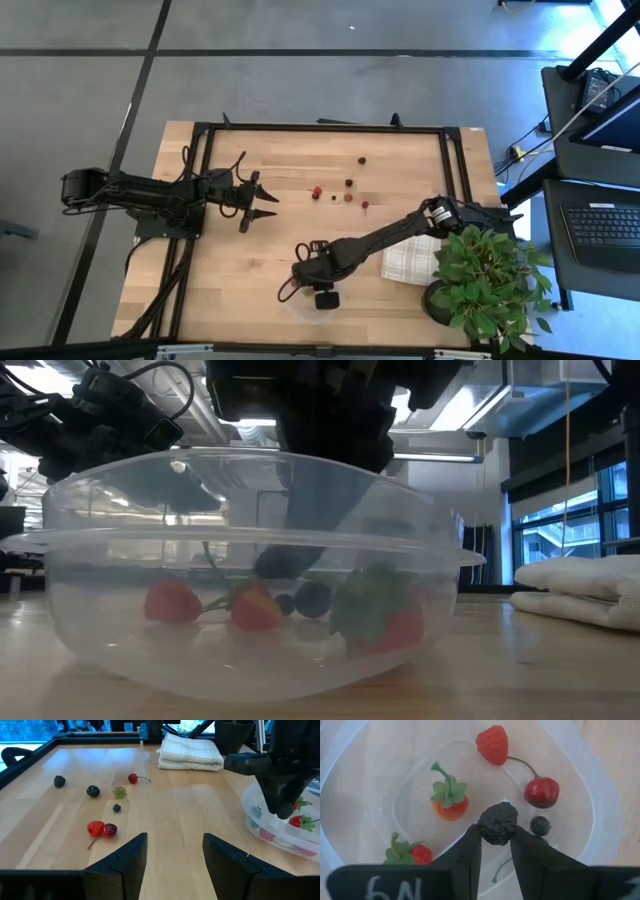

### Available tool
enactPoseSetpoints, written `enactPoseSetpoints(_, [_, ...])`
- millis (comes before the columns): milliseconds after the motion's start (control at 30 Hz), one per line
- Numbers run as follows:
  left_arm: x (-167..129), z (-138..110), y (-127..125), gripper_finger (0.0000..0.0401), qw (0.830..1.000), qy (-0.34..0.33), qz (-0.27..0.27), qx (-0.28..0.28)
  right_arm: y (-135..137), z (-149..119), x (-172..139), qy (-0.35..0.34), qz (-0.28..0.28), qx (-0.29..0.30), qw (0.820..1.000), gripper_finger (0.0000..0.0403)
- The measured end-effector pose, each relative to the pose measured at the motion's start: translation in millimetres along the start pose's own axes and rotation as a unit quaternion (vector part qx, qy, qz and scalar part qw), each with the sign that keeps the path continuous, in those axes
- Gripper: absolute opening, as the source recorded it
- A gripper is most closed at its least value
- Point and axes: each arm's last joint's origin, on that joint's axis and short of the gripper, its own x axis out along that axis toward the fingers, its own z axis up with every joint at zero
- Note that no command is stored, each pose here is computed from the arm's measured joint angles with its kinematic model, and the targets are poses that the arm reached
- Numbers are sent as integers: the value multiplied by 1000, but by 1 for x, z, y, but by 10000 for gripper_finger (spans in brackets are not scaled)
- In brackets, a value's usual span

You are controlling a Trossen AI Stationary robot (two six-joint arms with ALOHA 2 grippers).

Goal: Pick and placing Produce into tupperware
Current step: Put the blackberry in the bottom transparent bin

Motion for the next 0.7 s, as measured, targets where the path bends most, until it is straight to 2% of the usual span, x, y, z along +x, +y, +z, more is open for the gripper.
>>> enactPoseSetpoints(700, [0, -1, 0, 185, 1000, 6, 0, -2, 0, 0, 0, 0, 0, 18, 1000, 101])
